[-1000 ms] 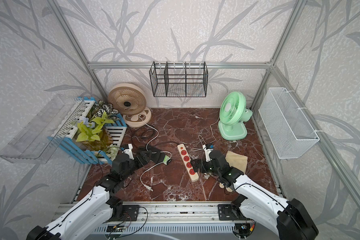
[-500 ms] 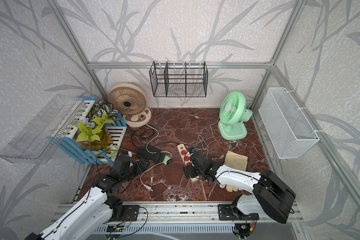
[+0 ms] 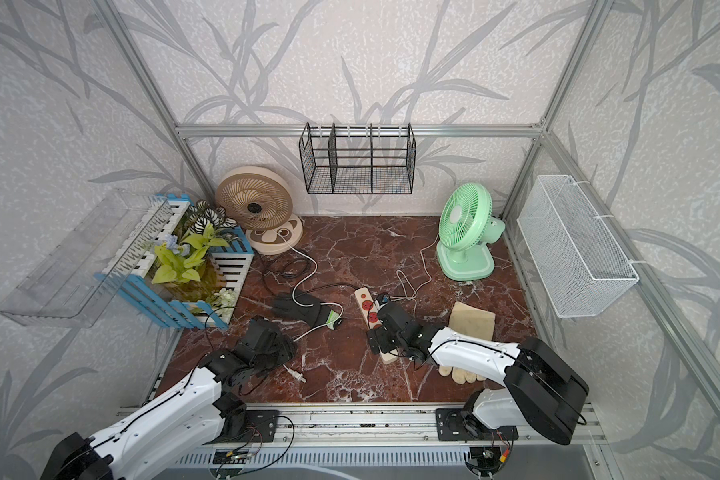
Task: Plug the desk fan into the power strip
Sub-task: Pick up the plug from the center of the board.
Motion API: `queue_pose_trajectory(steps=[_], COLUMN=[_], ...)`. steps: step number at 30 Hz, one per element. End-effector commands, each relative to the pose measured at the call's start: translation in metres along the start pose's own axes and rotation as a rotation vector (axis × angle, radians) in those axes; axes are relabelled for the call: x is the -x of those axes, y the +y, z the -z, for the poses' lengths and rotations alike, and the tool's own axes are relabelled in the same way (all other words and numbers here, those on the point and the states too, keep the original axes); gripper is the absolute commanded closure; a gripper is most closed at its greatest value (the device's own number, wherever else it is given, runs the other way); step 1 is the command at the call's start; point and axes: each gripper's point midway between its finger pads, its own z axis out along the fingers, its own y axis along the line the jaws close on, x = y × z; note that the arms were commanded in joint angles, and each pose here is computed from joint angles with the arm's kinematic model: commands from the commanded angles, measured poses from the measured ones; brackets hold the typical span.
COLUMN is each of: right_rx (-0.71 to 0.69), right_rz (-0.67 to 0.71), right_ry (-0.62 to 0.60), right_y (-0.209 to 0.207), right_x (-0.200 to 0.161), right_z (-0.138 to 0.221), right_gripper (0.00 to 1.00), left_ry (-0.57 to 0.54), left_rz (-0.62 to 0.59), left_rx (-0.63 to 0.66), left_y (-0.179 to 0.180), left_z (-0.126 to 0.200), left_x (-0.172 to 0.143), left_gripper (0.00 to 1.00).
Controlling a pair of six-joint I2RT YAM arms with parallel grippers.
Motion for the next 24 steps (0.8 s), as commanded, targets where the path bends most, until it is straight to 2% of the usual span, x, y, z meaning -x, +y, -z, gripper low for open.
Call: queue_pose_trajectory(steps=[1, 6, 13, 19, 24], right_rx=[-0.003, 0.047, 0.076, 0.091, 0.158], right_rz=[-0.016, -0.037, -0.049, -0.021, 0.015], right_ry=[-0.023, -0.018, -0.018, -0.055, -0.14], right_y=[0.001, 0.009, 0.014, 0.016, 0.023], right_x=[0.008, 0.007, 0.007, 0.016, 0.026], right_z=[0.007, 0.011, 0.013, 0.026, 0.045], right_gripper=[0.01, 0.01, 0.01, 0.01, 0.01], left_ry=[0.01, 0.02, 0.007, -0.035, -0.06], left_rz=[0.012, -0.034, -0.066, -0.13, -0.21], left_rx=[0.064, 0.114, 0.102, 0.065, 0.04], left_y=[0.013, 0.009, -0.006, -0.037, -0.071], left_z=[-0.008, -0.01, -0.004, 0.015, 0.034], left_x=[-0.005, 0.001, 0.01, 0.025, 0.039], left_gripper=[0.42, 0.62, 0.99, 1.0, 1.0])
